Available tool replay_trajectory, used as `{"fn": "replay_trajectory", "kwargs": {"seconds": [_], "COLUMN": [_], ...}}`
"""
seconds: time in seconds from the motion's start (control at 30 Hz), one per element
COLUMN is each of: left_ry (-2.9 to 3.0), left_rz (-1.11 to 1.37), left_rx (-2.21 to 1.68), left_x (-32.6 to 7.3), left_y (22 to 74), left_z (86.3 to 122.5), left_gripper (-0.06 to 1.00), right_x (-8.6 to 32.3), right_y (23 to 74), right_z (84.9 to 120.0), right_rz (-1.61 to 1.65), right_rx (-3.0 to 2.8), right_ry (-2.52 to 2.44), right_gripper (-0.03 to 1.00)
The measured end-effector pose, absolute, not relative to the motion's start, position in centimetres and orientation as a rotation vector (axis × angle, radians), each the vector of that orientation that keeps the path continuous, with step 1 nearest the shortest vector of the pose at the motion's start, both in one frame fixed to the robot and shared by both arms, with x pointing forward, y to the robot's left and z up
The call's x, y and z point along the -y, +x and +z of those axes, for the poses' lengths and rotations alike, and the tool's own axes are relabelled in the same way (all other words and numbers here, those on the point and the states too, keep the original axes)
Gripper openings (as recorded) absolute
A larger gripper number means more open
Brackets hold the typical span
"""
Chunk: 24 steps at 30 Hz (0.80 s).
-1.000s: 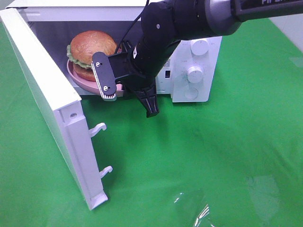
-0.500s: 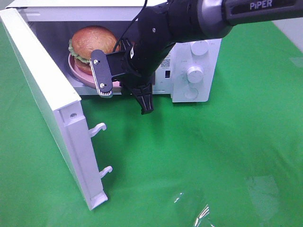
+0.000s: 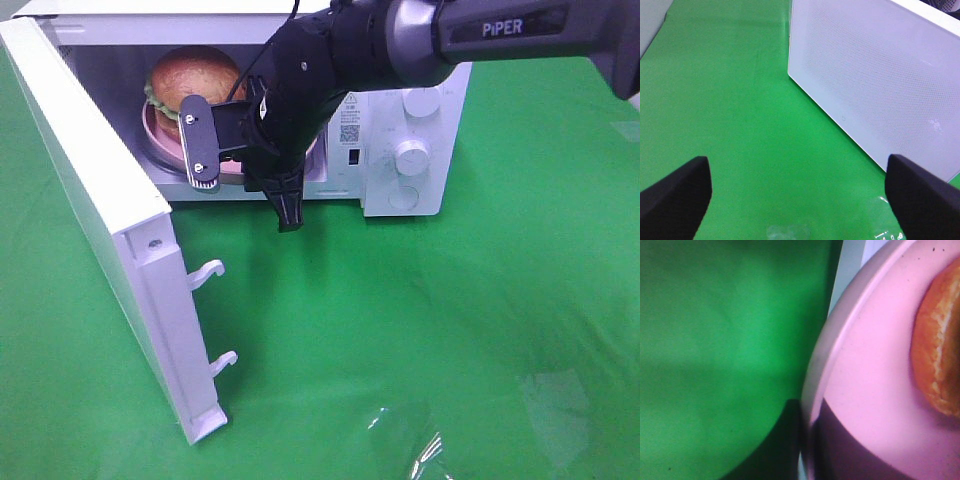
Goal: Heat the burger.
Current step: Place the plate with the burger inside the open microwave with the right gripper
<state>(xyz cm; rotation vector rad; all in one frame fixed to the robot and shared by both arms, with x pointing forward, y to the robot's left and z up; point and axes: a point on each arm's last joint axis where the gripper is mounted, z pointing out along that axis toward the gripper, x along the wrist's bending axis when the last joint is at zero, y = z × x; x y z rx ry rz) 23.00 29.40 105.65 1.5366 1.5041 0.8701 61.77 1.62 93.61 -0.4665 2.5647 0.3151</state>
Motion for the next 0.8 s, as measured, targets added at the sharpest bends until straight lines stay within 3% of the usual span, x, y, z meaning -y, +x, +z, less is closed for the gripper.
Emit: {"fn": "replay_trajectory", "kwargs": {"seconds": [0.8], "left_ry": [1.536], "left_rz": [0.871], "left_rx": [-1.503], "left_x": [-29.4], "left_y": [23.0], "left_z": [105.7], "left_gripper": [0.85], "right_x": [-3.5], "right_y": [64.5], "right_z": [93.1], "right_rz": [0.306], "right_rx": [-2.56], "right_ry": [-0.362], "right_gripper": [0.03]}}
